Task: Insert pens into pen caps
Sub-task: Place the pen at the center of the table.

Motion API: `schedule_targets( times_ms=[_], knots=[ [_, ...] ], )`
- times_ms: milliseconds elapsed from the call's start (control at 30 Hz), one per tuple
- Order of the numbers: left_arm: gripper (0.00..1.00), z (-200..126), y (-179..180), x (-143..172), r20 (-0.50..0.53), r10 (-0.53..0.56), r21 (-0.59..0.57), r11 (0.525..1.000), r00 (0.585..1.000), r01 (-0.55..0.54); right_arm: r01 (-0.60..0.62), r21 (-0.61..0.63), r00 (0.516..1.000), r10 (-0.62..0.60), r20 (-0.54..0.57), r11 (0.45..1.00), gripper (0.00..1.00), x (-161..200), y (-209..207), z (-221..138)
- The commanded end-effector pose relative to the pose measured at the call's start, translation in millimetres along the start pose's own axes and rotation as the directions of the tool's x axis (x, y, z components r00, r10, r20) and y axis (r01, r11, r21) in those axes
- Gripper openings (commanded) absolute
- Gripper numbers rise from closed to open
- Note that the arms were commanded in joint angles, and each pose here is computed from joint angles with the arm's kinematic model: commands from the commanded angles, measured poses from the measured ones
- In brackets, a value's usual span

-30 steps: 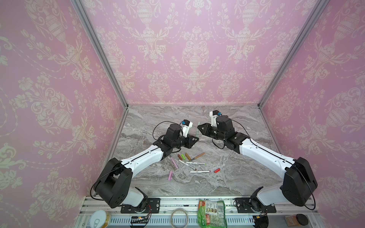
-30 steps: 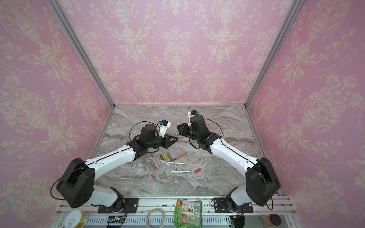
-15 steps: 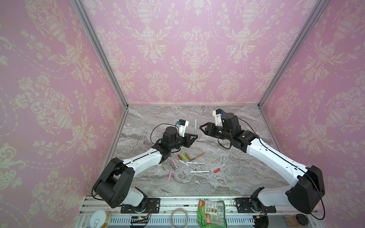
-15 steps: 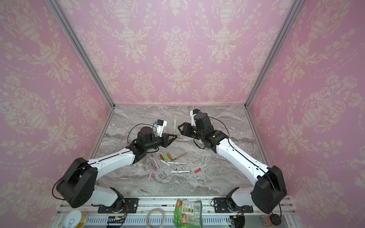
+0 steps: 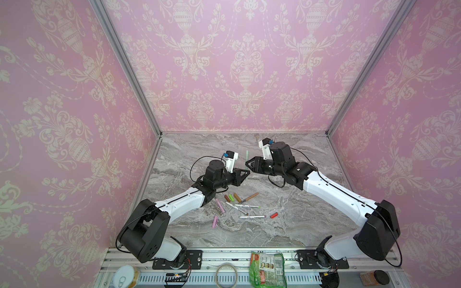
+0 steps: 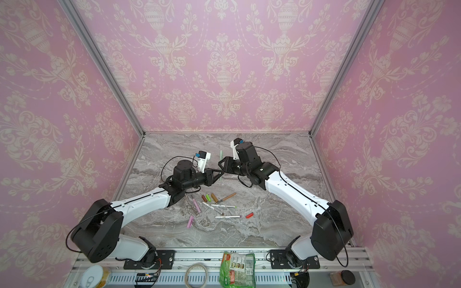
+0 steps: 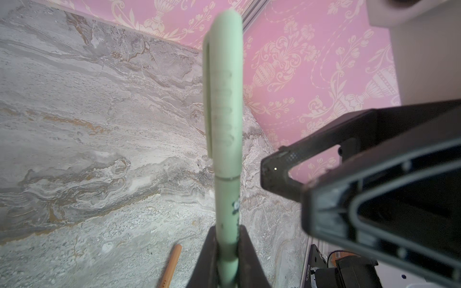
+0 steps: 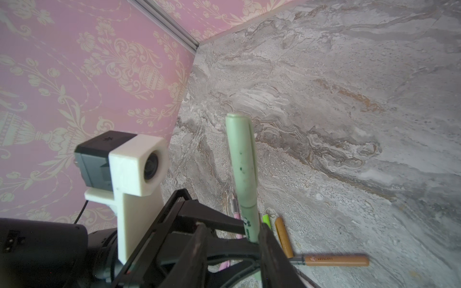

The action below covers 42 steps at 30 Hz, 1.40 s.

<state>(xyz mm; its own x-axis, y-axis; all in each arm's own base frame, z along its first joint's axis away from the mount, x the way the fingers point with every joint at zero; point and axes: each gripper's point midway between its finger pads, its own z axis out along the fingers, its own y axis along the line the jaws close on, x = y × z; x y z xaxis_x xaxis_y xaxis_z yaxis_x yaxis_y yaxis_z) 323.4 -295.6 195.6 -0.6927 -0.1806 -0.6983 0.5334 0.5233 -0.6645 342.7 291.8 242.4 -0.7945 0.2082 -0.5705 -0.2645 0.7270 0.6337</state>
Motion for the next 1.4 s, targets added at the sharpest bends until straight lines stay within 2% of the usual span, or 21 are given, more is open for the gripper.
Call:
schedule_targets(
  times_ms=[0, 900, 1133, 1300, 1367],
  knots=[
    [0.00, -4.2, -15.0, -7.6, 0.016, -0.002, 0.042, 0.999, 1.000, 0.001, 0.032, 0.000, 0.999, -0.032, -0.002, 0.999, 0.35, -0.6, 3.5, 5.7],
    [0.00, -2.6, -23.2, -10.2, 0.000, -0.004, 0.065, 0.998, 1.000, 0.004, 0.045, 0.049, 0.999, -0.045, -0.012, 0.998, 0.27, 5.1, -9.6, 28.8],
    [0.00, -1.2, -23.1, -10.9, 0.001, -0.005, 0.064, 0.998, 1.000, 0.005, 0.040, 0.051, 0.999, -0.039, -0.012, 0.998, 0.14, 5.5, -10.7, 30.1],
    [0.00, -1.5, -20.8, -11.5, 0.011, -0.012, 0.053, 0.999, 1.000, 0.012, 0.032, 0.086, 0.999, -0.032, -0.001, 0.996, 0.08, 4.0, -16.1, 25.9],
    [0.16, -2.9, -20.2, -11.3, 0.016, -0.012, 0.048, 0.999, 1.000, 0.011, 0.023, 0.116, 1.000, -0.023, 0.007, 0.993, 0.08, 1.4, -21.0, 22.2]
  ],
)
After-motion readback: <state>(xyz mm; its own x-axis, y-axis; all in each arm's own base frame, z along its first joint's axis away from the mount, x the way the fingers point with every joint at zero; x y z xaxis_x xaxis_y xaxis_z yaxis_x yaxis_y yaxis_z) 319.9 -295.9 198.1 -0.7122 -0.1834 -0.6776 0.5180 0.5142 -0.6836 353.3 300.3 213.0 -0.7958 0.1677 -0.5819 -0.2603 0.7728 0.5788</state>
